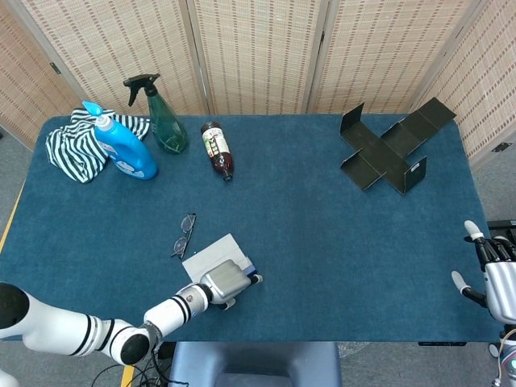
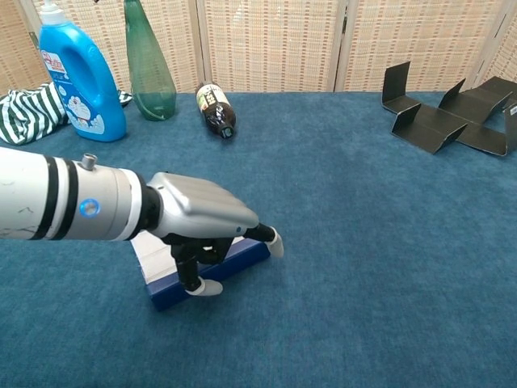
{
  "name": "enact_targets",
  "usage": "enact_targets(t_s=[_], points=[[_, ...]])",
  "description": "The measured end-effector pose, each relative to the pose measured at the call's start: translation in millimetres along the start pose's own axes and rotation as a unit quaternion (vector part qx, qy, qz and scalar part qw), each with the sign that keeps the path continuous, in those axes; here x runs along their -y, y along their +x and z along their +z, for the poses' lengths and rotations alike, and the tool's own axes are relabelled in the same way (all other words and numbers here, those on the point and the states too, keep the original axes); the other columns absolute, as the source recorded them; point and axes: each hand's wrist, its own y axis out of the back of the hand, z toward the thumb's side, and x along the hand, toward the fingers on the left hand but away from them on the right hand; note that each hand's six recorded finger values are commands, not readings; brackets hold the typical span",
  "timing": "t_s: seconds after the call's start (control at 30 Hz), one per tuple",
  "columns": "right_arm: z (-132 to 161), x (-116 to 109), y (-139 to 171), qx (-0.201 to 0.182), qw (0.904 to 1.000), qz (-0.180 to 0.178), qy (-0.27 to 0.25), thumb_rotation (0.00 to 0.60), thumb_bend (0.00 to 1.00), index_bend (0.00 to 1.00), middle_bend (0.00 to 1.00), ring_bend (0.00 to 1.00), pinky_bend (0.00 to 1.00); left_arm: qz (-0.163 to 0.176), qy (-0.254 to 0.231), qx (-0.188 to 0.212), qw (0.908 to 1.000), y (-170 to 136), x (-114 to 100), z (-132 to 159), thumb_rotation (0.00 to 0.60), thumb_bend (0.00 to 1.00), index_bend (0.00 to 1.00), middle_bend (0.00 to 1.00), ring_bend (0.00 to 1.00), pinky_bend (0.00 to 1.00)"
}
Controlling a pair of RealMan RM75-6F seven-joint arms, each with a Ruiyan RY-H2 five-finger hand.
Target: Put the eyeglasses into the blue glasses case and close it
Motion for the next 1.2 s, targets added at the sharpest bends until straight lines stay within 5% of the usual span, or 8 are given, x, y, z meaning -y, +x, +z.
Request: enact_targets(t_s=[0.57,0.87,1.0,1.2], points=[[-0.9,-0.7,0.5,0.0,1.0,-0.004,-0.001,0.6,0.27,0.05,0.29,0.32,0.22,-0.021,0.008,-0.13,0.9912,18.6,1.3,-56.4,0.6,0.43,0.16,1.0,0.96,0.99],[1.6,-1.5,-1.3,-0.002,1.0,-0.003,0.001,0.6,0.27,0.05,0.3,0.33,0.23,0.06,-0.083,-0.131,0.986,-2.2,-33.3,-78.4,0.6,0.43,0.21,1.0,0.96,0.99],[3.1,-1.9,-1.5,-0.004,1.0,-0.003,0.001,0.6,0.27,0.05,0.3,0.33,0.23,0.108,-0.115,-0.168,0.9731,-15.0,-41.0,-111.8,0.6,0.42,0.29,1.0,0.96,0.99],[4.3,-2.8,-1.1,-0.006,1.0,-0.006,0.001,0.6,0.27,0.05,0.3,0.34,0.23,0.126,-0.13,-0.236,0.9549,-17.2,-27.0,-162.5,0.6,0.42,0.39,1.0,0.96,0.99]])
